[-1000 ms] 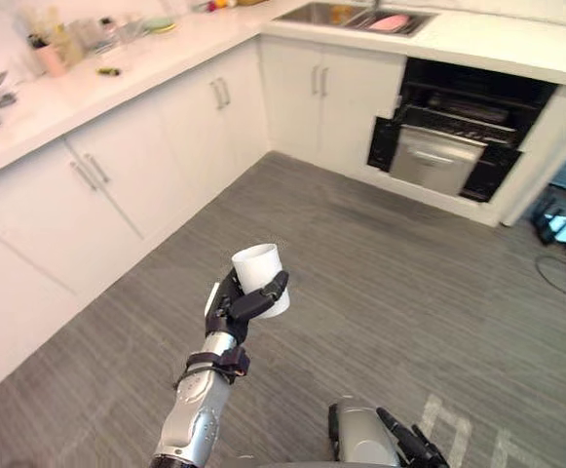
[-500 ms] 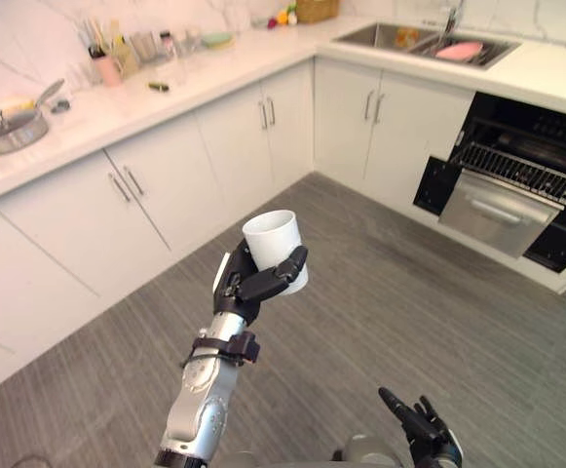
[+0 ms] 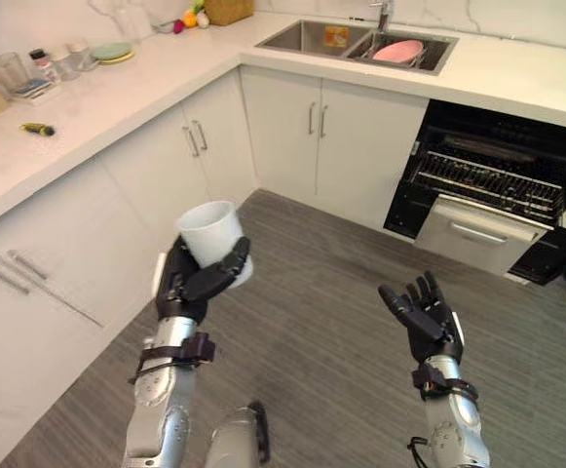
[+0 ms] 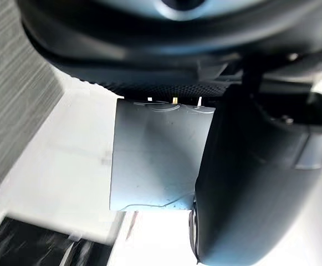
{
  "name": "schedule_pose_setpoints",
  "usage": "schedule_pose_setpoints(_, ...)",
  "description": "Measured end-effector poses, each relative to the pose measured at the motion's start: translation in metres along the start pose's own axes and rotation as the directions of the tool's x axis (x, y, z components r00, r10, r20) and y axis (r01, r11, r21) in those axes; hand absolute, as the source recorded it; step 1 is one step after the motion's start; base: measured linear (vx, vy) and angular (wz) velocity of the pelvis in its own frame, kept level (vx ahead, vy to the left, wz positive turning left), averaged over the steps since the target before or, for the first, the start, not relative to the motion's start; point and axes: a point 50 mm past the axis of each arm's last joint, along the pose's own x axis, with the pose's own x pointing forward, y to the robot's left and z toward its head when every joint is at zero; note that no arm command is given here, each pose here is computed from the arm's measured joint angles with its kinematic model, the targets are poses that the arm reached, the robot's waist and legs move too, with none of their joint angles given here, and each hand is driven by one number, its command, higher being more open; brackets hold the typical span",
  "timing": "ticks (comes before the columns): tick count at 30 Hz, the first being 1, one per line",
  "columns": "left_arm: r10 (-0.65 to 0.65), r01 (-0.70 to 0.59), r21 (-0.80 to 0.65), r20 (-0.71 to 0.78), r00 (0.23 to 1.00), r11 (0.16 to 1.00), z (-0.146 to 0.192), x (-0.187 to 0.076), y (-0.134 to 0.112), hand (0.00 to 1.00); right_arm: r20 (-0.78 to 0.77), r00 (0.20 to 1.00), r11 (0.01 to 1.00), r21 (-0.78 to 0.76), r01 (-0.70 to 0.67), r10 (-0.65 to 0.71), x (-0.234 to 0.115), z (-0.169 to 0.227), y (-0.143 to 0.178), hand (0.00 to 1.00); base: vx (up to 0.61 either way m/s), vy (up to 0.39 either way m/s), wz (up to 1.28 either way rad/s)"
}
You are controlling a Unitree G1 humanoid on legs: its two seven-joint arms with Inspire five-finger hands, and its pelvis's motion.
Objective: Walk over to the sink, pick up the cup, carry it to the dishwasher, place the cup inside the dishwasher, then close the dishwasher door
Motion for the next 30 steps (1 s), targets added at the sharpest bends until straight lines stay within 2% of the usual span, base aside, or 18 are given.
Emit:
schedule_pose_setpoints(4,-0.049,0.049,0.048,0.012,0.999,0.998,0.001,-0.001,-0.007,0.0,0.021,0.999,0.999,0.025,0.048,-0.049,-0.003,0.004,-0.007,1.0,0.46,0.186,0.06)
schedule_pose_setpoints(8,-0.092,0.092,0.06,-0.005,0.996,0.994,-0.006,-0.002,-0.022,0.0,-0.009,1.0,0.998,0.062,0.005,-0.005,-0.012,-0.008,0.01,1.0,0.59,0.085,-0.02)
schedule_pose_setpoints(11,-0.194,0.19,0.082,0.035,0.98,0.978,-0.002,0.007,-0.039,0.0,0.104,0.993,0.996,0.056,-0.065,0.059,-0.018,0.018,0.023,1.0,0.5,-0.069,0.24)
schedule_pose_setpoints(14,-0.25,0.244,0.11,0.039,0.967,0.963,0.001,0.011,-0.041,0.0,0.222,0.97,0.991,0.069,-0.113,0.095,-0.02,0.043,0.03,1.0,0.51,-0.161,0.26)
schedule_pose_setpoints(15,-0.258,0.253,0.104,0.029,0.966,0.962,-0.002,0.01,-0.043,0.0,0.238,0.966,0.992,0.059,-0.114,0.097,-0.021,0.047,0.028,1.0,0.71,-0.263,0.27)
schedule_pose_setpoints(16,-0.274,0.273,0.055,0.019,0.961,0.96,-0.009,0.008,-0.054,0.0,0.259,0.962,0.993,0.061,-0.101,0.082,-0.021,0.056,0.021,1.0,0.57,-0.213,0.2)
schedule_pose_setpoints(21,-0.375,0.375,0.005,0.027,0.927,0.927,-0.013,0.008,-0.082,0.0,0.324,0.944,0.992,0.081,-0.1,0.069,-0.038,0.07,0.025,1.0,0.5,-0.224,0.17)
schedule_pose_setpoints(27,-0.426,0.427,-0.027,0.037,0.904,0.904,-0.014,0.003,-0.098,0.0,0.466,0.881,0.984,0.103,-0.144,0.08,-0.044,0.093,0.035,1.0,0.54,-0.103,-0.62)
schedule_pose_setpoints(30,-0.411,0.413,-0.015,0.079,0.908,0.91,-0.003,0.002,-0.097,0.0,0.487,0.861,0.969,0.104,-0.222,0.146,-0.033,0.099,0.055,1.0,0.61,0.101,-1.93)
